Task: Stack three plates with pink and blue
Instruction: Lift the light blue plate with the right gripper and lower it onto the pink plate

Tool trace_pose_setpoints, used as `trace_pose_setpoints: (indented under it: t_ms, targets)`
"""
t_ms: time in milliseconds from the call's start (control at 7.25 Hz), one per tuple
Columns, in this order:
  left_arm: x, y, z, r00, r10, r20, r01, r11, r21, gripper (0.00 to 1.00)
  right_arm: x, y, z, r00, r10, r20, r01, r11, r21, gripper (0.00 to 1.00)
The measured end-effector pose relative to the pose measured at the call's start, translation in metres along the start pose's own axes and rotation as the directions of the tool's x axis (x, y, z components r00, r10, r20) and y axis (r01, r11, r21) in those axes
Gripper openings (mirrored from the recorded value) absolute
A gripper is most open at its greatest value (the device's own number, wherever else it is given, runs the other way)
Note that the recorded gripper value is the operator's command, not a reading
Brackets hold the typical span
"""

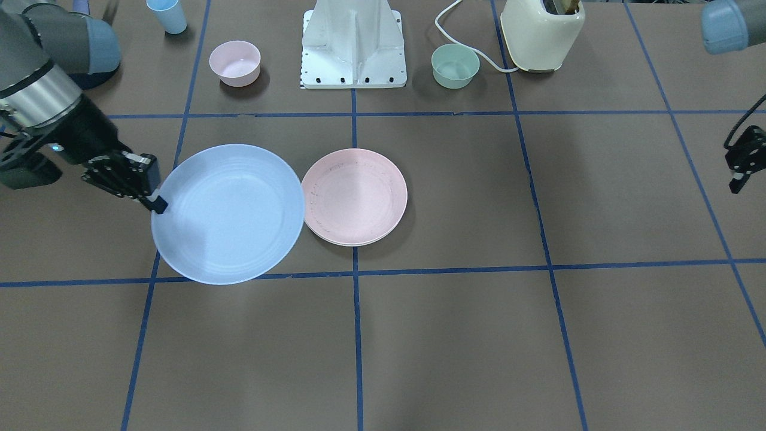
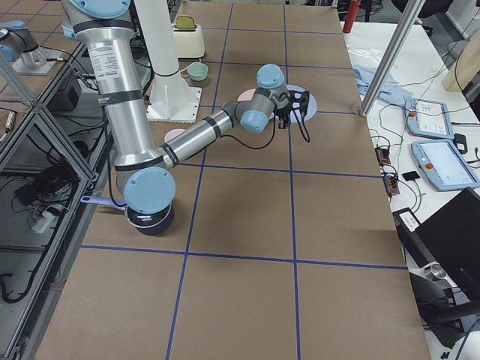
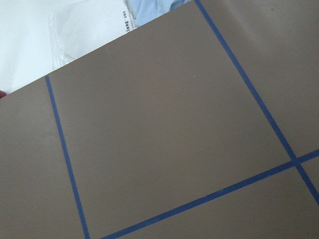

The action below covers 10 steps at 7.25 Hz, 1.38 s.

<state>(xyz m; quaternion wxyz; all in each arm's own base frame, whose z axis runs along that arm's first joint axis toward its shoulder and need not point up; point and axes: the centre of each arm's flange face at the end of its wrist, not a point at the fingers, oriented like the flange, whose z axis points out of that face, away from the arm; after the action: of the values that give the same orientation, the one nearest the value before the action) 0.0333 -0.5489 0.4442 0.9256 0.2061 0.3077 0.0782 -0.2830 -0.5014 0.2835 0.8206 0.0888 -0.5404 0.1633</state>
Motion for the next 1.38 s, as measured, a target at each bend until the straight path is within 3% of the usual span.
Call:
trace_pose_setpoints:
  t_ms: [138, 414, 690, 1103, 1241, 1379]
  targets:
    - [-0.041, 0.006, 0.006, 0.999, -0.041, 0.010, 0.041, 0.999, -0.019, 1.00, -0.036, 0.032, 0.024, 1.000, 0.025, -0.005, -0.025, 1.000, 0.007, 0.00]
    - [-0.107, 0.023, 0.016, 0.999, -0.035, 0.001, 0.035, 0.998, -0.051, 1.00, -0.067, 0.100, 0.071, 0.999, 0.041, -0.030, -0.040, 0.999, 0.028, 0.00]
    - [-0.126, 0.031, 0.017, 0.999, -0.026, -0.019, 0.024, 0.998, -0.059, 1.00, -0.074, 0.161, 0.105, 0.997, 0.028, -0.070, -0.025, 0.999, 0.044, 0.00]
    - [-0.128, 0.032, 0.016, 0.999, -0.024, -0.023, 0.023, 0.998, -0.058, 1.00, -0.074, 0.207, 0.129, 0.993, -0.002, -0.118, 0.009, 0.998, 0.061, 0.00]
    - [-0.128, 0.032, 0.016, 0.999, -0.024, -0.024, 0.023, 0.998, -0.058, 1.00, -0.075, 0.214, 0.137, 0.991, -0.008, -0.133, 0.017, 0.998, 0.066, 0.62]
    - [-0.128, 0.032, 0.016, 0.999, -0.024, -0.024, 0.022, 0.998, -0.058, 1.00, -0.076, 0.216, 0.146, 0.989, -0.013, -0.145, 0.023, 0.997, 0.069, 0.99]
